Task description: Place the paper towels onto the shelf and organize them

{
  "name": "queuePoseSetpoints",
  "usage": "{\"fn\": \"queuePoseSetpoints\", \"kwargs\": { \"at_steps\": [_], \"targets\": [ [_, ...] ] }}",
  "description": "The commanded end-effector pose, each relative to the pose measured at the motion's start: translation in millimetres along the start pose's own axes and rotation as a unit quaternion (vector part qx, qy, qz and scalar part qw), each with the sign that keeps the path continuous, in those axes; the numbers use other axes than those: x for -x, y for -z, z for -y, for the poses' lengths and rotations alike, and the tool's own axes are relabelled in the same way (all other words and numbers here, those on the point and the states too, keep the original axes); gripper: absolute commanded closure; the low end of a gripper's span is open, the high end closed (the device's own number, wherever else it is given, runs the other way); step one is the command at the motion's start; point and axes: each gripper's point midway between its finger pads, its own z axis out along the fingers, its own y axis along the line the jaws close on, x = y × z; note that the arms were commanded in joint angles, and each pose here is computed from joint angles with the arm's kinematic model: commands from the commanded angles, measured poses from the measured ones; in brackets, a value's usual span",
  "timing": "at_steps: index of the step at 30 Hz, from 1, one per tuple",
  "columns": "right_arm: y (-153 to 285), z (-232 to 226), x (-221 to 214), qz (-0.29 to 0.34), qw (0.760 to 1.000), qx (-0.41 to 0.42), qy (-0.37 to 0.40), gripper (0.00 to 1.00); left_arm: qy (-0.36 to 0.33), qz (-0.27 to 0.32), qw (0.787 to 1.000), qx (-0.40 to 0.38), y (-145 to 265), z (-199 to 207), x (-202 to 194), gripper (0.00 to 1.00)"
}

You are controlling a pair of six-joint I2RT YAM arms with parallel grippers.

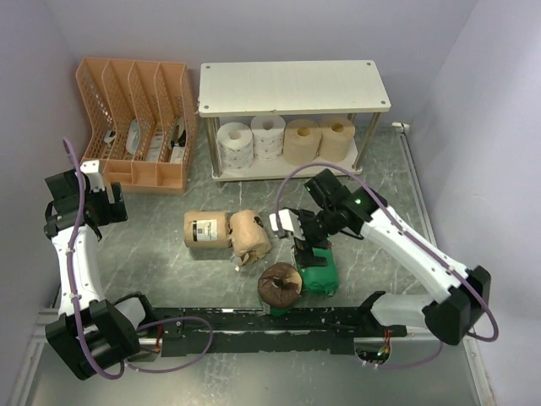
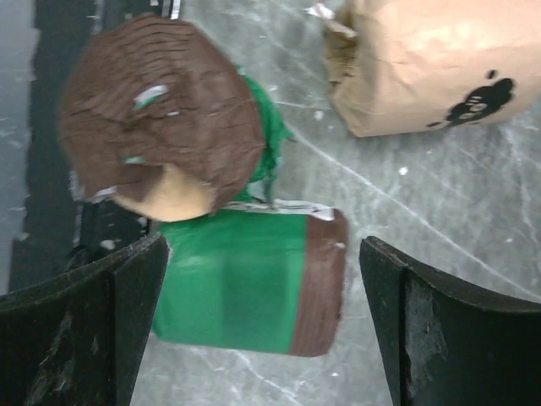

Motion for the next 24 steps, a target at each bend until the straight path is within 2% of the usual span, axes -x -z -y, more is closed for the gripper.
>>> {"fn": "queuePoseSetpoints", "kwargs": {
  "at_steps": [1,7,12,24],
  "targets": [
    [4,-37,-2,0.020,0.999,0.036,-0.024,0.05,-0.004,0.003,1.000,-0.022,0,5,5,0.04],
    [-9,-43,14,0.071,0.992,0.078,-0.062,0.07,-0.006,0.000,1.000,-0.030,-1,7,4,0.04],
    [-25,-9,26,0.093,0.992,0.039,-0.079,0.14,-0.005,0.002,1.000,-0.027,-1,7,4,0.04],
    [-51,4,-2,0.048,0.993,0.036,-0.098,0.21,-0.001,-0.006,1.000,-0.025,-3,6,2,0.04]
  ]
}}
